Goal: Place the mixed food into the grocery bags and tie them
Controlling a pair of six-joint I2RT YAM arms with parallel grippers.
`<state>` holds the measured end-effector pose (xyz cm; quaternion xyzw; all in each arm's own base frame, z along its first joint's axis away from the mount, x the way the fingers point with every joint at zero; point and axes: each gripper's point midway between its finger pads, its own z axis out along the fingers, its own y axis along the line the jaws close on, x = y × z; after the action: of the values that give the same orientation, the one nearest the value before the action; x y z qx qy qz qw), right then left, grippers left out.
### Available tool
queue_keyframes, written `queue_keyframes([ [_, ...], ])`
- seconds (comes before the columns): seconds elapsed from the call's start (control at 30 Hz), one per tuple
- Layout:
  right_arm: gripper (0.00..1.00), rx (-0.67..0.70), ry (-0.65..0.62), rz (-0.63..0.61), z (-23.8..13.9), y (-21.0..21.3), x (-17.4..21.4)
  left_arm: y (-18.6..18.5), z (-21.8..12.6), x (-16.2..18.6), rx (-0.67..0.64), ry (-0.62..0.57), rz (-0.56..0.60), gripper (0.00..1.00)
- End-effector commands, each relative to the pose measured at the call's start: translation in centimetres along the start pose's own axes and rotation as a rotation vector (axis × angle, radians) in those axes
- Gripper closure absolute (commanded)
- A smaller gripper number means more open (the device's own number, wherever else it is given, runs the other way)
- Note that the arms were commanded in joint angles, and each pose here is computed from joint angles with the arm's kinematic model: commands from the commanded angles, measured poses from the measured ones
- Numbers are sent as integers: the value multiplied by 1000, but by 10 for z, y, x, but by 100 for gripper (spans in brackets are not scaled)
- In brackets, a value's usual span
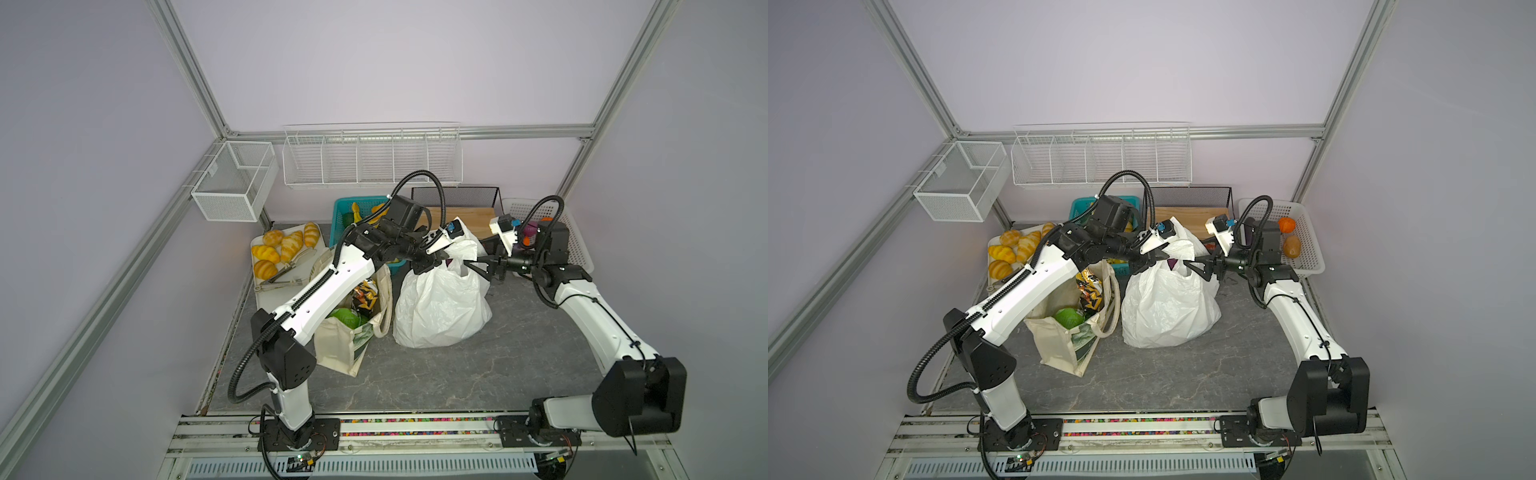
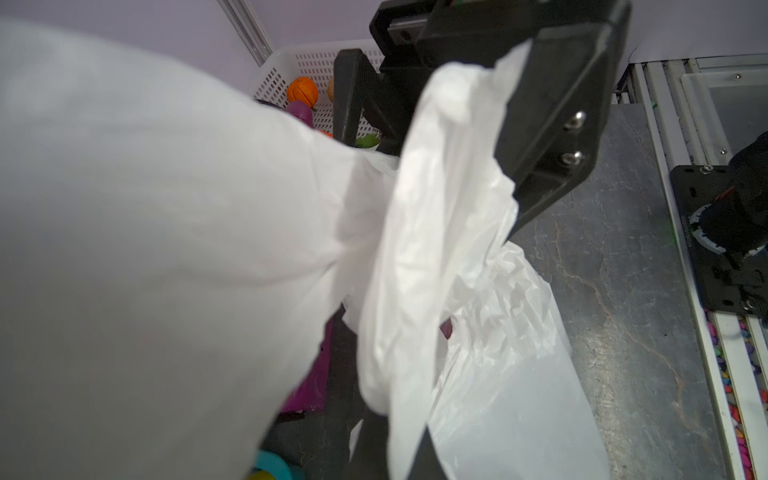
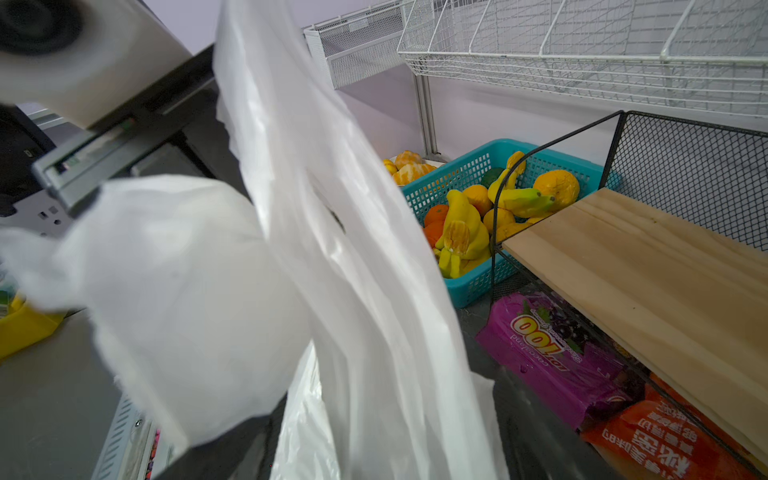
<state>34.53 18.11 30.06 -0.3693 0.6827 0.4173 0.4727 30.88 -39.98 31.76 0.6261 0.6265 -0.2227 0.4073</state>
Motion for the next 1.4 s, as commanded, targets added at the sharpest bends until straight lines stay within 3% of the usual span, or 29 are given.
queue_keyframes([
  [0.0, 18, -33, -16, -45, 0, 7, -3, 6, 7, -5, -6, -8, -24, 100],
  [0.33, 6, 0, -4, -56, 1, 0, 3, 5, 13, -11, 30, -41, -64, 100],
  [0.67, 2, 1, -6, -52, 3, -3, 8, 9, 17, -12, 17, -46, -100, 100],
  [1.17, 0, -40, -67, -57, 18, -6, -18, 12, 26, 0, -5, 2, -56, 100],
  [1.37, 7, -41, -69, -61, 21, -11, -23, 12, 27, 2, -10, 9, -54, 100],
])
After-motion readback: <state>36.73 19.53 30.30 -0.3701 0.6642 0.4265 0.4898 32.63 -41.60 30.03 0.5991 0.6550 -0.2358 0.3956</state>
